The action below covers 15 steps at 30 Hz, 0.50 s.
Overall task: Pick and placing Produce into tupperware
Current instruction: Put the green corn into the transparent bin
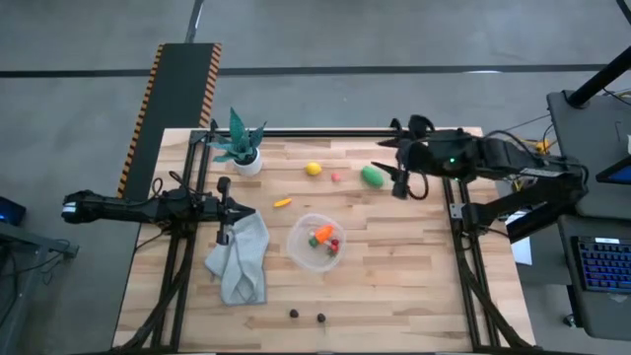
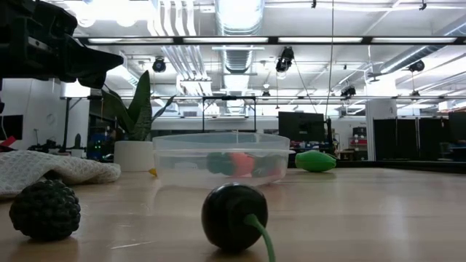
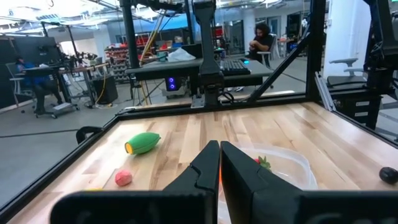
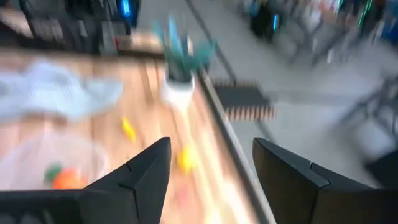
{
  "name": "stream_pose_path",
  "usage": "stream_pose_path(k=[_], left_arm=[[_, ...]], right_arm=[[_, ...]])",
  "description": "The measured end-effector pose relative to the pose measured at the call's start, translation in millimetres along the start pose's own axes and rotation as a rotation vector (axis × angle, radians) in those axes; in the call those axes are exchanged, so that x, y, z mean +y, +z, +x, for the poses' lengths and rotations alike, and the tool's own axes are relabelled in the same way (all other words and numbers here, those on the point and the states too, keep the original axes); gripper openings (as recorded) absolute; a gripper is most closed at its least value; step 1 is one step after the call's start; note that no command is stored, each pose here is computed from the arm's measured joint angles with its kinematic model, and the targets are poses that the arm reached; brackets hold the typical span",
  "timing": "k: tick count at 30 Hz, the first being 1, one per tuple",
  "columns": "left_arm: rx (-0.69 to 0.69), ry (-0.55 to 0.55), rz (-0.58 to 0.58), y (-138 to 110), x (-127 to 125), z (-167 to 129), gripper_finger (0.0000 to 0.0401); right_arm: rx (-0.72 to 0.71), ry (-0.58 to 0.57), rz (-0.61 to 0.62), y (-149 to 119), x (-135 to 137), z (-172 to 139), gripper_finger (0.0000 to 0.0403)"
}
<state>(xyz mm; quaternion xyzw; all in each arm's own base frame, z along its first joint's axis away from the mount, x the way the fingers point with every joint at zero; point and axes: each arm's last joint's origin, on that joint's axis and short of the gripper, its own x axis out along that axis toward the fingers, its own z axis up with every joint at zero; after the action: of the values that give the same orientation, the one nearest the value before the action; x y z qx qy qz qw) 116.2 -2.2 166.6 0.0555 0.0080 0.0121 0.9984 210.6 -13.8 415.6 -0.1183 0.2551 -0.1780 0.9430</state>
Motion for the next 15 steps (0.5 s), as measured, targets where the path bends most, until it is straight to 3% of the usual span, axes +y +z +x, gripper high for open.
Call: stream_pose_path(k=[6, 15], left_arm=[[-0.002, -0.001, 0.0, 0, 0, 0, 0.0], [0.0, -0.003, 0.001, 0, 0, 0, 0.0]], right_arm=[[0.299, -0.01, 0.045, -47, -1, 13, 0.0229], [0.454, -0.029, 0.039, -120, 9, 83, 0.0295]])
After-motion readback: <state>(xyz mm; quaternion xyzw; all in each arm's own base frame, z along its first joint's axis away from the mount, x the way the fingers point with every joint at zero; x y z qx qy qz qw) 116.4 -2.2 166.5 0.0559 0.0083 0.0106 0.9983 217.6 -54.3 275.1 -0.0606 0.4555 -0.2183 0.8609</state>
